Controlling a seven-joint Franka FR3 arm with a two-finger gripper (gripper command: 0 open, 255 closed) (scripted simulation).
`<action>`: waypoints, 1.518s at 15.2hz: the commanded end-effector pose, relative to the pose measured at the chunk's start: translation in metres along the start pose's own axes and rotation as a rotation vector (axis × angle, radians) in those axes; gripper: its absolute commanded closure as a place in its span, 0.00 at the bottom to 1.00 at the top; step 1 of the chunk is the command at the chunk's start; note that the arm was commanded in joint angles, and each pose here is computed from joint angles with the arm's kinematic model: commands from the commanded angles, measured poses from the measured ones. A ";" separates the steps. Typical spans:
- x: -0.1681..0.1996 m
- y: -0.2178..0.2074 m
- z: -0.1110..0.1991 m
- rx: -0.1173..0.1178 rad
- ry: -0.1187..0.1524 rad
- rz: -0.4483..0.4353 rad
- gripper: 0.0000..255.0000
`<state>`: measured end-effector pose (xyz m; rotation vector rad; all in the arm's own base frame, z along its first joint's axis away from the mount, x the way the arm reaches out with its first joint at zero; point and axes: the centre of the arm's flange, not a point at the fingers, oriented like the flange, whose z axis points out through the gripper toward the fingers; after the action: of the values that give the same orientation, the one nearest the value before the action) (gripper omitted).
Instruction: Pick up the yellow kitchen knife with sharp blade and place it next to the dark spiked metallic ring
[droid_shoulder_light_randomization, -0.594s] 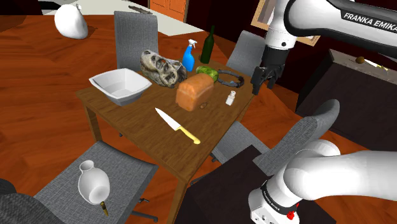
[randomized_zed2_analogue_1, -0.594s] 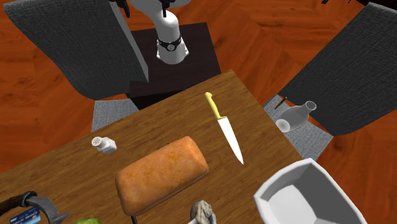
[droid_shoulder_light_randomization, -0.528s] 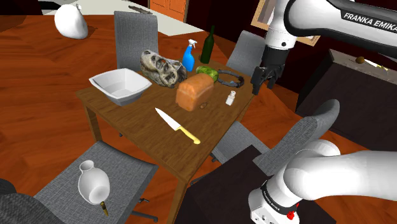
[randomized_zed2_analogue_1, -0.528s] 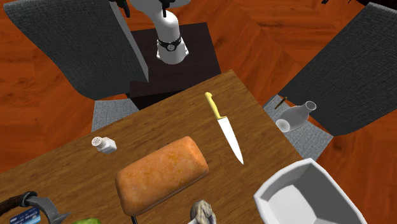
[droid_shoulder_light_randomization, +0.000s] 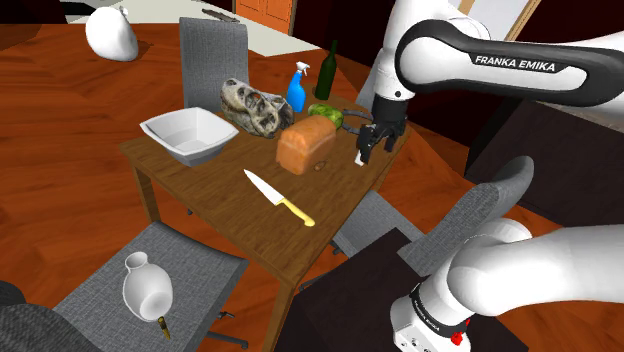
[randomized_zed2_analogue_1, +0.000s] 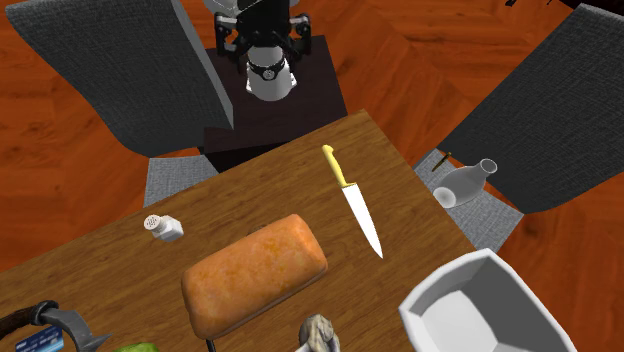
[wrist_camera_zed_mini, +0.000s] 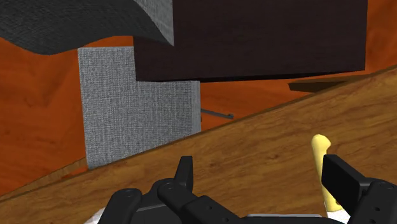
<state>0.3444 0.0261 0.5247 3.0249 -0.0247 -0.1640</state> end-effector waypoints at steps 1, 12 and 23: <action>0.011 -0.020 0.015 -0.008 0.011 -0.010 0.00; 0.086 -0.115 0.096 -0.054 0.059 -0.063 0.00; 0.151 -0.199 0.173 -0.095 0.102 -0.109 0.00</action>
<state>0.4753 0.1952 0.3254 2.9372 0.1328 -0.0246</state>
